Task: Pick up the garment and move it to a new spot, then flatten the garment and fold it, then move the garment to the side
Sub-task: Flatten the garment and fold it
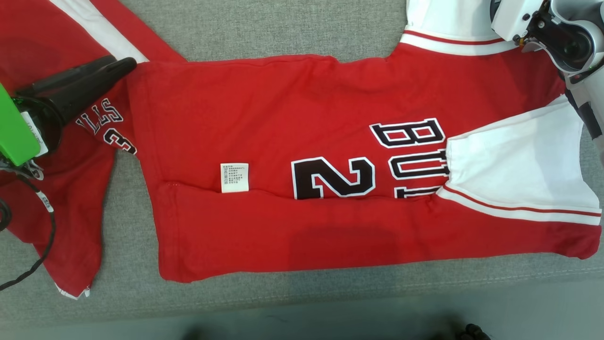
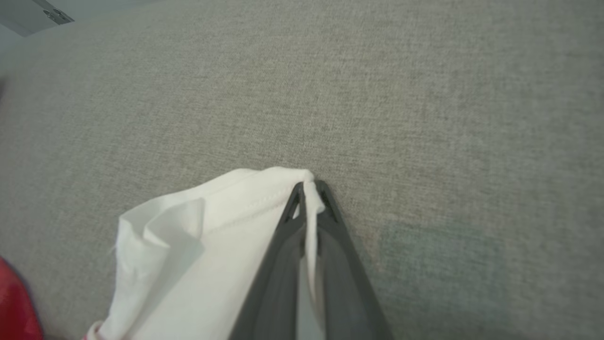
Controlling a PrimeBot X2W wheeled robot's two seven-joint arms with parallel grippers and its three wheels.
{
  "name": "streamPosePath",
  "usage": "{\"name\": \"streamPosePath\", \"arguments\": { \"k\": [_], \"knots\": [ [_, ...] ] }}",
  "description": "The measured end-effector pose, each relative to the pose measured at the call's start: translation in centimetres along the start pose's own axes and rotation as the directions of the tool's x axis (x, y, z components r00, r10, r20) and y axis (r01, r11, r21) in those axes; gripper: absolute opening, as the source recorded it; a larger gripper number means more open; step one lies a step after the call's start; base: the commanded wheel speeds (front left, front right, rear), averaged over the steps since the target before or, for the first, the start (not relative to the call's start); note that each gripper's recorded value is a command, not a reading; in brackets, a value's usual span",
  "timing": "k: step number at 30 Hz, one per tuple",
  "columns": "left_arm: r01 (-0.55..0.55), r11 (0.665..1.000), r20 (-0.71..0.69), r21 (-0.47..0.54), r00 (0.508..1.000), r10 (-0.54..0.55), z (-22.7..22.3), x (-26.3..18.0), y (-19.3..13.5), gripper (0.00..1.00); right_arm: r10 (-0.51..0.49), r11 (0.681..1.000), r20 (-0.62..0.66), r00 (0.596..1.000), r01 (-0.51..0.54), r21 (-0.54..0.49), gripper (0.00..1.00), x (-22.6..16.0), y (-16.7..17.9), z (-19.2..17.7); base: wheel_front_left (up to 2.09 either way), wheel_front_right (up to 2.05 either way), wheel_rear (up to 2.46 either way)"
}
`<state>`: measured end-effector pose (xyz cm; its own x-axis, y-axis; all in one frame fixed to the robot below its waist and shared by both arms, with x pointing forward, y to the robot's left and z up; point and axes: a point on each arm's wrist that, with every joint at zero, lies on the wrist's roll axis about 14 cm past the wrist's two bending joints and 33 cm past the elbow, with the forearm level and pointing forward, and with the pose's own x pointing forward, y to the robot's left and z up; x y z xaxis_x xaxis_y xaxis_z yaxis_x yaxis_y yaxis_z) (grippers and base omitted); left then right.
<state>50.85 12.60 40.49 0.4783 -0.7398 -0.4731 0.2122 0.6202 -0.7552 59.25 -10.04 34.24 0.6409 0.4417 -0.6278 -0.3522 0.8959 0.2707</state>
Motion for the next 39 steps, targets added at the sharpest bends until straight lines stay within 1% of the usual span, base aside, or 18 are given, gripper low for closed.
{"name": "streamPosePath", "arguments": {
  "k": [4,10,19,21,22,23,27,28,29,30,35,39],
  "knots": [
    [0.019,1.0,-0.007,-0.003,1.0,-0.019,0.0,0.1,-0.5,0.76,0.0,1.0,0.0,1.0,0.0,0.001,0.0,-0.1,0.0,0.1,0.0,0.0,0.0],
    [0.013,1.0,-0.036,0.002,0.999,-0.013,-0.6,0.2,-0.3,0.76,0.004,1.0,-0.004,1.0,-0.004,-0.001,0.0,0.0,0.1,0.0,0.0,0.0,0.0],
    [-0.002,1.0,-0.06,-0.007,0.998,0.002,-1.1,0.7,0.5,0.71,0.007,1.0,-0.006,1.0,-0.007,-0.004,0.0,0.1,0.0,0.0,0.0,0.0,0.0],
    [0.001,1.0,-0.065,-0.01,0.998,-0.001,-1.3,0.8,0.5,0.65,0.005,1.0,-0.006,1.0,-0.005,-0.002,0.0,0.1,0.0,-0.1,0.0,0.0,0.0],
    [0.001,1.0,-0.071,-0.011,0.997,-0.002,-1.4,0.9,0.5,0.5,0.005,1.0,-0.006,1.0,-0.005,-0.002,0.0,0.1,-0.1,0.0,0.0,0.0,0.0],
    [0.002,1.0,-0.078,-0.011,0.997,-0.003,-1.5,1.0,0.5,0.46,0.005,1.0,-0.007,1.0,-0.005,-0.002,0.0,0.1,-0.1,-0.1,0.0,0.0,0.0],
    [0.006,1.0,-0.085,-0.013,0.996,-0.007,-1.7,1.2,0.5,0.15,0.008,1.0,-0.005,1.0,-0.008,-0.003,0.0,0.1,0.0,0.0,0.0,0.0,0.0],
    [0.005,1.0,-0.086,-0.009,0.996,-0.006,-1.8,1.2,0.5,0.15,0.008,1.0,-0.003,1.0,-0.008,-0.003,0.0,0.1,0.0,0.0,0.0,0.0,0.0],
    [0.004,1.0,-0.087,-0.008,0.996,-0.005,-1.8,1.3,0.5,0.04,0.008,1.0,-0.002,1.0,-0.008,-0.003,0.0,0.1,0.0,0.0,0.0,0.0,0.0],
    [0.003,1.0,-0.087,-0.007,0.996,-0.004,-1.8,1.3,0.5,0.0,0.008,1.0,-0.001,1.0,-0.008,-0.003,0.0,0.1,0.1,0.1,0.0,0.0,0.0],
    [-0.009,1.0,-0.082,0.009,0.997,0.01,-1.8,1.4,0.6,0.0,0.01,1.0,0.013,1.0,-0.01,-0.005,0.0,0.0,0.3,0.3,0.0,0.0,0.0],
    [-0.007,1.0,-0.037,0.025,0.999,0.008,-0.9,1.3,0.1,0.0,0.014,1.0,0.047,0.999,-0.014,-0.008,0.0,-0.6,0.6,1.0,0.0,0.0,0.0]
  ]
}}
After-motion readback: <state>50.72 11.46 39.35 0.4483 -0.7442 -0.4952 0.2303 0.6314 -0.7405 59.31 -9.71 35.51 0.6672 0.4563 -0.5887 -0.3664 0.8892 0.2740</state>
